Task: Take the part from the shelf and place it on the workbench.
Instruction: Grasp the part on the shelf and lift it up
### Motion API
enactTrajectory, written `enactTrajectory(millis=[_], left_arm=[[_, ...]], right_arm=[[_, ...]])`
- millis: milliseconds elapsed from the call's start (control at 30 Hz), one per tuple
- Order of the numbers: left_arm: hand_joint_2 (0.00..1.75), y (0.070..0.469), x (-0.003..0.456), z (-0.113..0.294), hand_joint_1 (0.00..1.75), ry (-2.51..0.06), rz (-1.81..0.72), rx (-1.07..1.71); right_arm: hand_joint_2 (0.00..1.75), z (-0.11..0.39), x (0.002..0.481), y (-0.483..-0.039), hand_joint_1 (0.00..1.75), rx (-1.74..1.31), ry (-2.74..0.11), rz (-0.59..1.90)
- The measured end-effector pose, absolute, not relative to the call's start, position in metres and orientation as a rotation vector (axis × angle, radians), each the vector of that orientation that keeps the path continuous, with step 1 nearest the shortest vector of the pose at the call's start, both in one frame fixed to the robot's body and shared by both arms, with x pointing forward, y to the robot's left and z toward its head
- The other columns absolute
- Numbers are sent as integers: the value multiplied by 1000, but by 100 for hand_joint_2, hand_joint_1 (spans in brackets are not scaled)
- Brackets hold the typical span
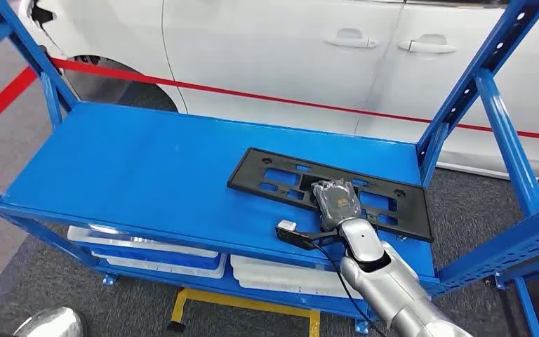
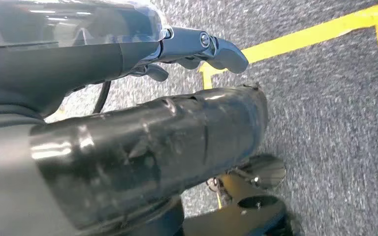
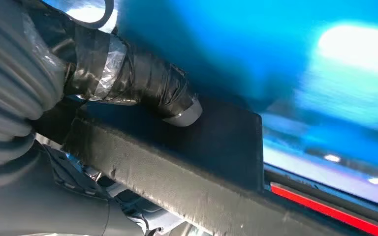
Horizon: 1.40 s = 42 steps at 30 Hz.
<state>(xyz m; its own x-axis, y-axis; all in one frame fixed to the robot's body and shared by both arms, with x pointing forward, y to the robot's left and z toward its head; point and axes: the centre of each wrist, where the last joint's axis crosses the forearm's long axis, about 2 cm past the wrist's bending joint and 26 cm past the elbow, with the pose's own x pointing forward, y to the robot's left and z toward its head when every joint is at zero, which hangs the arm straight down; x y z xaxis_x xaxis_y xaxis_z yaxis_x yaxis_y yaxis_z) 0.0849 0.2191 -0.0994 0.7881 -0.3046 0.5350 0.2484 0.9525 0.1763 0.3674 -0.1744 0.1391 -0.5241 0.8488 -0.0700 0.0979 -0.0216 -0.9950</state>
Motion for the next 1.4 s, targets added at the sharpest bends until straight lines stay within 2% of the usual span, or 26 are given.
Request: enactTrajectory(millis=[467, 1067, 1400], left_arm=[[0, 218, 85, -99, 0, -592, -297, 105], [0, 218, 83, -100, 0, -585, -282, 113], [0, 217, 80, -100, 0, -582, -261, 116]], right_arm=[[175, 176, 337, -136, 175, -1266, -1961, 1569], [175, 204, 308, -99, 175, -1355, -2179, 1484], [175, 211, 276, -68, 175, -1282, -2303, 1617]])
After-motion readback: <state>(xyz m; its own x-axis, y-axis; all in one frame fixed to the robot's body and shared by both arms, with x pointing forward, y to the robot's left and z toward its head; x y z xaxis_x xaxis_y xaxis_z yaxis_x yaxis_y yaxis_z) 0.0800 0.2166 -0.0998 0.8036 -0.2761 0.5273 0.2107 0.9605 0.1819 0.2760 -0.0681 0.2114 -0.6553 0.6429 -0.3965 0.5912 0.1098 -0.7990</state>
